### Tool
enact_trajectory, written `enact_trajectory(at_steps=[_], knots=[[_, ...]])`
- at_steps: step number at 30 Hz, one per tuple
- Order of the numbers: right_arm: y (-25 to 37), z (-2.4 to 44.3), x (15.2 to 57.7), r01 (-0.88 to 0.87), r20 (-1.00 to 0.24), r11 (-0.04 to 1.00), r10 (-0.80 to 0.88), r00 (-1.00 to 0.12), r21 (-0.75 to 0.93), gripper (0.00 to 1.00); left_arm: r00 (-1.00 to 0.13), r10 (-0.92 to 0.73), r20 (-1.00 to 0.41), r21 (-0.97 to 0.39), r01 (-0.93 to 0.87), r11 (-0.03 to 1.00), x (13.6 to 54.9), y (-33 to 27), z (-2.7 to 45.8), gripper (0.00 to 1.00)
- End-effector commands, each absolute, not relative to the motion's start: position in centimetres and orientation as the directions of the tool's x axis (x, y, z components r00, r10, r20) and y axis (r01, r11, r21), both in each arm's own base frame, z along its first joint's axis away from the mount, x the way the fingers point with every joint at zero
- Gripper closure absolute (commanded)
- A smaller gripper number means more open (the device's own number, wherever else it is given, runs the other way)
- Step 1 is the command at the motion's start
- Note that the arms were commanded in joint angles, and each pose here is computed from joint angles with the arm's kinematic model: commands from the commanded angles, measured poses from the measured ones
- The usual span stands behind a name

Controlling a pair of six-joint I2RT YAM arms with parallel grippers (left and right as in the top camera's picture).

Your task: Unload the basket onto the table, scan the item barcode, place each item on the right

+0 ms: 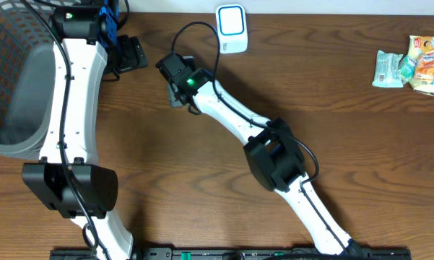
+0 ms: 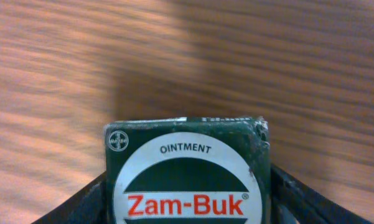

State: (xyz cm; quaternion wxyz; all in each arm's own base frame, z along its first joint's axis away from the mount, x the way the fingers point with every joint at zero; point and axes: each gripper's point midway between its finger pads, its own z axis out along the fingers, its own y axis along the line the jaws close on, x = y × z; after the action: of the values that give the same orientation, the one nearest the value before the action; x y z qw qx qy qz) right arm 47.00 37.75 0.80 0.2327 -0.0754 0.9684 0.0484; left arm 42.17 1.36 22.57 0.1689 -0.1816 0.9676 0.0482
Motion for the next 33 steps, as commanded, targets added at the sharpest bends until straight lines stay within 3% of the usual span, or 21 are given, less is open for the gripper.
enact_trajectory(at_steps=[1,9,14,22,27,30,33], knots=[[32.7,2.9,48.4,-0.064,-0.474,0.995,-0.090,-0.876,-0.071,0.34,-0.884,-0.328,-0.333,0.050,-0.364,0.930,42.2,1.6,22.0,0.02],[28.1,5.6,47.1,-0.114,-0.381,0.978,-0.174,-0.908,-0.176,0.38,-0.884,-0.328,-0.333,0.050,-0.364,0.930,42.2,1.6,22.0,0.02],[26.2,4.9,46.0,-0.253,-0.252,0.949,-0.296,-0.921,-0.186,0.39,-0.884,-0.328,-0.333,0.050,-0.364,0.930,42.2,1.6,22.0,0.02],[24.0,5.0,45.8,-0.229,-0.206,0.956,-0.265,-0.942,-0.184,0.40,-0.884,-0.328,-0.333,0.050,-0.364,0.930,42.2,1.6,22.0,0.02],[22.4,7.6,45.8,-0.202,-0.219,0.959,-0.245,-0.944,-0.200,0.50,-0.884,-0.328,-0.333,0.050,-0.364,0.930,42.2,1.6,22.0,0.02],[21.9,9.8,46.3,-0.159,-0.269,0.974,-0.199,-0.942,-0.164,0.49,-0.884,-0.328,-0.333,0.050,-0.364,0.930,42.2,1.6,22.0,0.02],[23.6,11.6,48.3,-0.074,-0.372,0.997,-0.077,-0.925,-0.021,0.46,-0.884,-0.328,-0.333,0.050,-0.364,0.930,42.2,1.6,22.0,0.02]])
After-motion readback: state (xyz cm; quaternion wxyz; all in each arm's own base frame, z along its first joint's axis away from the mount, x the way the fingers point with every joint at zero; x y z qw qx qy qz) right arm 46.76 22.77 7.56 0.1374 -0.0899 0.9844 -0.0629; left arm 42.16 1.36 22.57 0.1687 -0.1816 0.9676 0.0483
